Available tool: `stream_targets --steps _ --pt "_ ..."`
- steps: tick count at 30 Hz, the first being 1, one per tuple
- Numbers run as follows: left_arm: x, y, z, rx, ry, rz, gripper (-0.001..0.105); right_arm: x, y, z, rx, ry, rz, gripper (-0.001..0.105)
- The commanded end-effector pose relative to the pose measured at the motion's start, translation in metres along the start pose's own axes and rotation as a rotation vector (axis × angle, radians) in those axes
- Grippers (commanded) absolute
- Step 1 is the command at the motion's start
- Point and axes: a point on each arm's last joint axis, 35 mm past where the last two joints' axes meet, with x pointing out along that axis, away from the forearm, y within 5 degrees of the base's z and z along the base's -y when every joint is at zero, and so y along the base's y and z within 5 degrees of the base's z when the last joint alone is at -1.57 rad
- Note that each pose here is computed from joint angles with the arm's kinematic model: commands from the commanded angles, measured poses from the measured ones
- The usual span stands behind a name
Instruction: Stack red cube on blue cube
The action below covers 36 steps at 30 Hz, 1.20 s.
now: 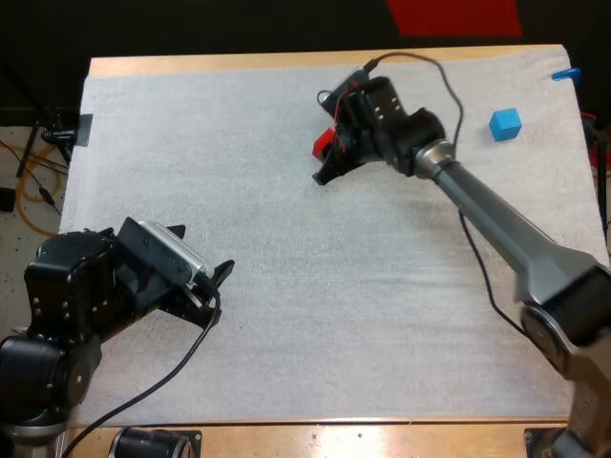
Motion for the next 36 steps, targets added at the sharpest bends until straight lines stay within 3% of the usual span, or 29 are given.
stream_targets --steps 1,6,14,28,36 --pt "0.000 -0.001 0.000 -0.006 -0.001 -0.012 0.070 -0.021 -0.002 0.006 0.003 -0.003 -0.009 0.030" --pt "0.000 -0.001 0.000 -0.006 -0.001 -0.012 0.070 -0.066 -0.014 0.005 0.063 -0.003 -0.036 0.030" --pt "0.000 -0.002 0.000 -0.002 -0.002 -0.015 0.070 -0.122 -0.069 -0.031 0.214 0.028 -0.188 0.030" --pt "0.019 -0.010 0.003 0.038 0.061 -0.099 0.070 -0.153 -0.145 -0.109 0.391 0.150 -0.411 0.030" --pt "0.021 -0.010 0.003 0.036 0.065 -0.100 0.070 -0.128 -0.169 -0.142 0.414 0.213 -0.451 0.030"
